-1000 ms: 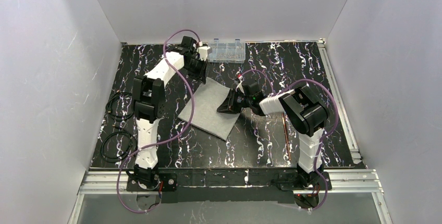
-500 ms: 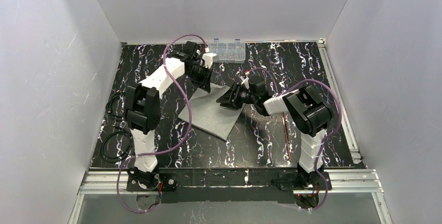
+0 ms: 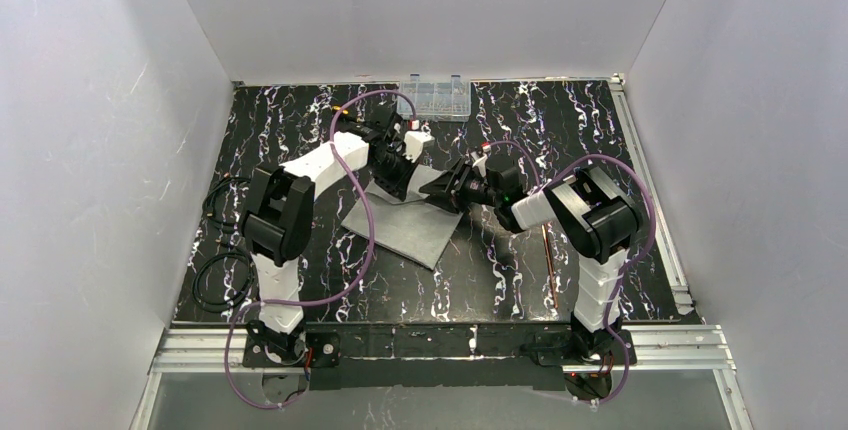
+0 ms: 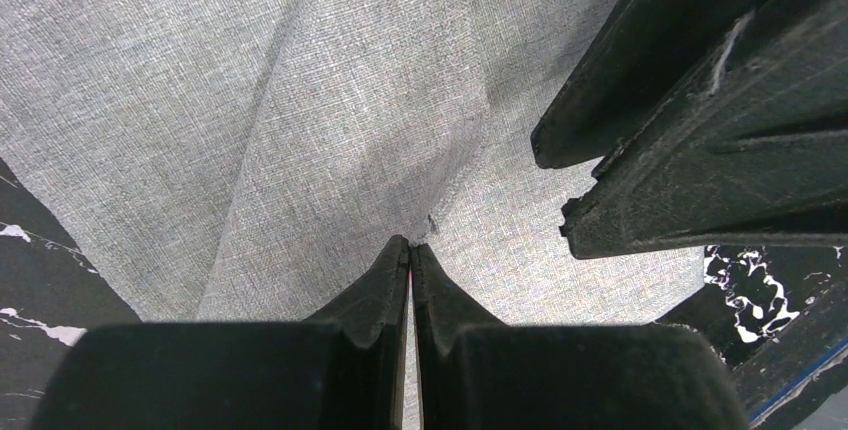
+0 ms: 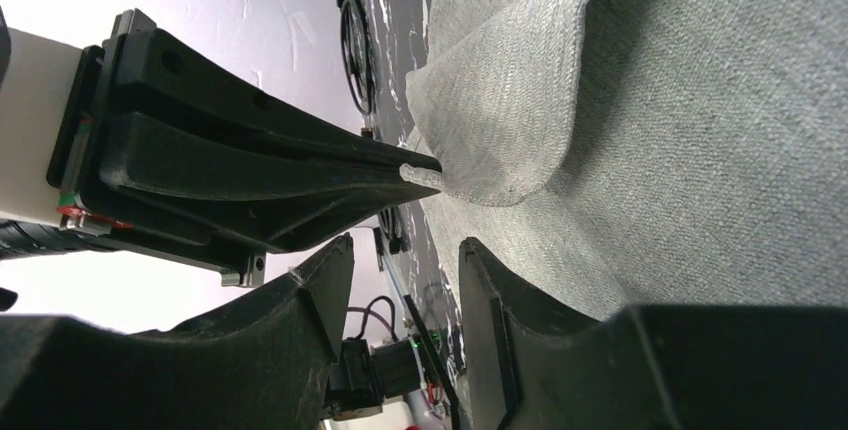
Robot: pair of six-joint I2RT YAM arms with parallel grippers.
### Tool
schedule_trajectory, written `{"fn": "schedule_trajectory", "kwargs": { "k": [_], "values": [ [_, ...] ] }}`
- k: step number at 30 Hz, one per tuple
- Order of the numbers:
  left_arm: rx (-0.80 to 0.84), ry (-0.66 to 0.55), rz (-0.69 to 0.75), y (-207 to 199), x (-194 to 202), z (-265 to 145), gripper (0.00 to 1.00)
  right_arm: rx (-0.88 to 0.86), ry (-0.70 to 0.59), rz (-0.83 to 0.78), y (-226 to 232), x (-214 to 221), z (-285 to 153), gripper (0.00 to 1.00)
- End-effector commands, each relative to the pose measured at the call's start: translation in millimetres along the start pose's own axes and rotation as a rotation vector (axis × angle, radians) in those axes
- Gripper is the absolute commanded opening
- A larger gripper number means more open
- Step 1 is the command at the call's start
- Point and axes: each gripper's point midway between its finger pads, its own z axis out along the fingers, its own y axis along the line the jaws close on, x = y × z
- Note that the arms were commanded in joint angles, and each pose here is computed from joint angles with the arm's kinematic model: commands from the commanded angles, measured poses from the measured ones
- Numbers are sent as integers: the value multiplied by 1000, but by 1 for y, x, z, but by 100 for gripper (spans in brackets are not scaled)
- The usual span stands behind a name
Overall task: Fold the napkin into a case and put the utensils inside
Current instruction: Pass from the left arm to the right
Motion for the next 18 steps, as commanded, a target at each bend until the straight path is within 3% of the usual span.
{"fn": "schedule_trajectory", "kwargs": {
  "k": [1,12,18],
  "values": [
    [-42,-75,67,-2,-18,-21,0,-43,-50,0,17,-13,1,52],
    [-40,-99,66,-4,-23,-26,0,94,-47,43,-12,-8,-2,55],
    [-23,-96,76,-12,-20,-29,0,56,-109,98,-5,-25,10,55]
  ]
}}
